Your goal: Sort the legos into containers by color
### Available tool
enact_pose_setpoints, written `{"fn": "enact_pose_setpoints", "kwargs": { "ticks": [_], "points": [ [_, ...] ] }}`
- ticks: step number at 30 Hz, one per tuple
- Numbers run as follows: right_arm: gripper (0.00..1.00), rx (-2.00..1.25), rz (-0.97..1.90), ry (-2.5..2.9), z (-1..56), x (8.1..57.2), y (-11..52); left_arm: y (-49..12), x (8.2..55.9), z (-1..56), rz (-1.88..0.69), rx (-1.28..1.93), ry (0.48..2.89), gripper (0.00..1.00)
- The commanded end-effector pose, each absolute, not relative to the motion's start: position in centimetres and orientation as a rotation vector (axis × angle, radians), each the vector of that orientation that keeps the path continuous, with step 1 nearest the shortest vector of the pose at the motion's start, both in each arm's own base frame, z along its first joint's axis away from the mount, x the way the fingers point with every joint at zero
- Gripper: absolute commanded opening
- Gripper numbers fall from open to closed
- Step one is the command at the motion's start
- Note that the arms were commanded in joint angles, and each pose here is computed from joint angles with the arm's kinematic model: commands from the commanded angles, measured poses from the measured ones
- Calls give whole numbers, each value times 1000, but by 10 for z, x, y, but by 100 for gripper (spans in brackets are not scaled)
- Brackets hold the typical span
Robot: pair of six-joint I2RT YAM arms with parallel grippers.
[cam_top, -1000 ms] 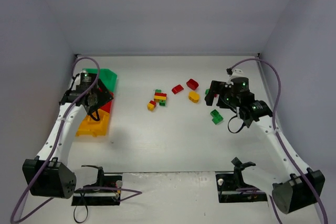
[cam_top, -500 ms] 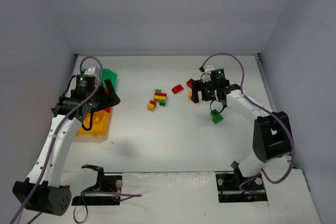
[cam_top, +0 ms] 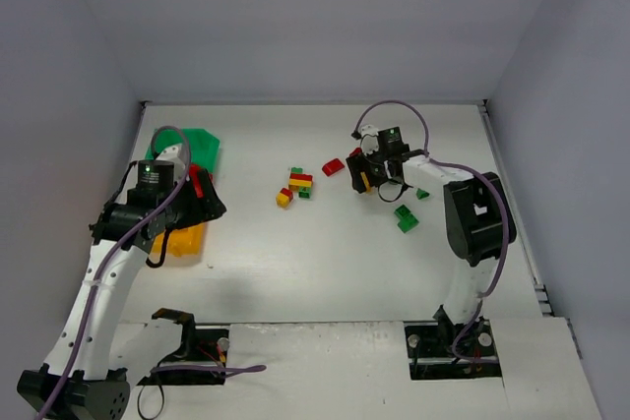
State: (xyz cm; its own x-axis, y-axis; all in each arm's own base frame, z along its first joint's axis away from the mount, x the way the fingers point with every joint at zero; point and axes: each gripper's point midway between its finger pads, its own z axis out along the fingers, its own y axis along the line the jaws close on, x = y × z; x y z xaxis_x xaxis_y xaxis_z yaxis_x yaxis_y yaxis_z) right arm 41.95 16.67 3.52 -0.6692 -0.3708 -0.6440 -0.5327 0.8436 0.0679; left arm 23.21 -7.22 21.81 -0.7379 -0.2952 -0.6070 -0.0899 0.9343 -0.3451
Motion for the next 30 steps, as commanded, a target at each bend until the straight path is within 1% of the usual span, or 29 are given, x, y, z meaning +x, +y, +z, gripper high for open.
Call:
{"fn": "enact_pose_setpoints", "kwargs": {
  "ticks": [1,4,6,7,8,9,11,12,13,14,17,19,20,21,22,23,25,30],
  "points": [
    [70,-717,273,2282,50,443,172,-76,231,224,-412,-247,2366,69],
    [63,-725,264,2292,41,445,172,-78,229,223,-429,-256,2372,69],
    [52,-735,263,2297,38,443,175,-78,228,224,-433,-262,2367,69],
    [41,-736,260,2299,37,442,175,-80,227,224,-444,-261,2369,69],
    [36,-730,259,2298,35,441,175,-81,227,226,-457,-267,2365,69],
    [28,-734,252,2278,40,441,179,-84,228,228,-480,-263,2360,69],
    [17,-736,237,2274,43,436,182,-89,230,230,-515,-271,2355,69],
    [12,-732,231,2252,54,435,184,-92,230,231,-532,-272,2357,69],
    [4,-756,244,2234,60,430,195,-95,232,234,-552,-266,2352,69],
    [1,-764,250,2214,68,427,201,-101,234,237,-595,-266,2352,69],
    [0,-801,264,2105,111,406,225,-115,241,250,-701,-259,2319,69],
    [0,-855,291,2059,123,386,247,-125,244,259,-759,-238,2297,69],
    [0,-859,312,2010,143,377,254,-134,249,268,-813,-220,2275,69],
    [0,-874,333,1988,150,369,261,-139,251,272,-842,-209,2267,69],
    [1,-909,376,1933,167,353,277,-146,256,279,-882,-193,2246,69],
    [3,-964,408,1891,180,335,292,-160,255,289,-974,-142,2229,69],
    [3,-1007,430,1862,189,319,304,-170,256,298,-1037,-107,2201,69],
    [4,-1056,516,1740,234,281,337,-193,259,317,-1127,-12,2126,69]
  ]
}}
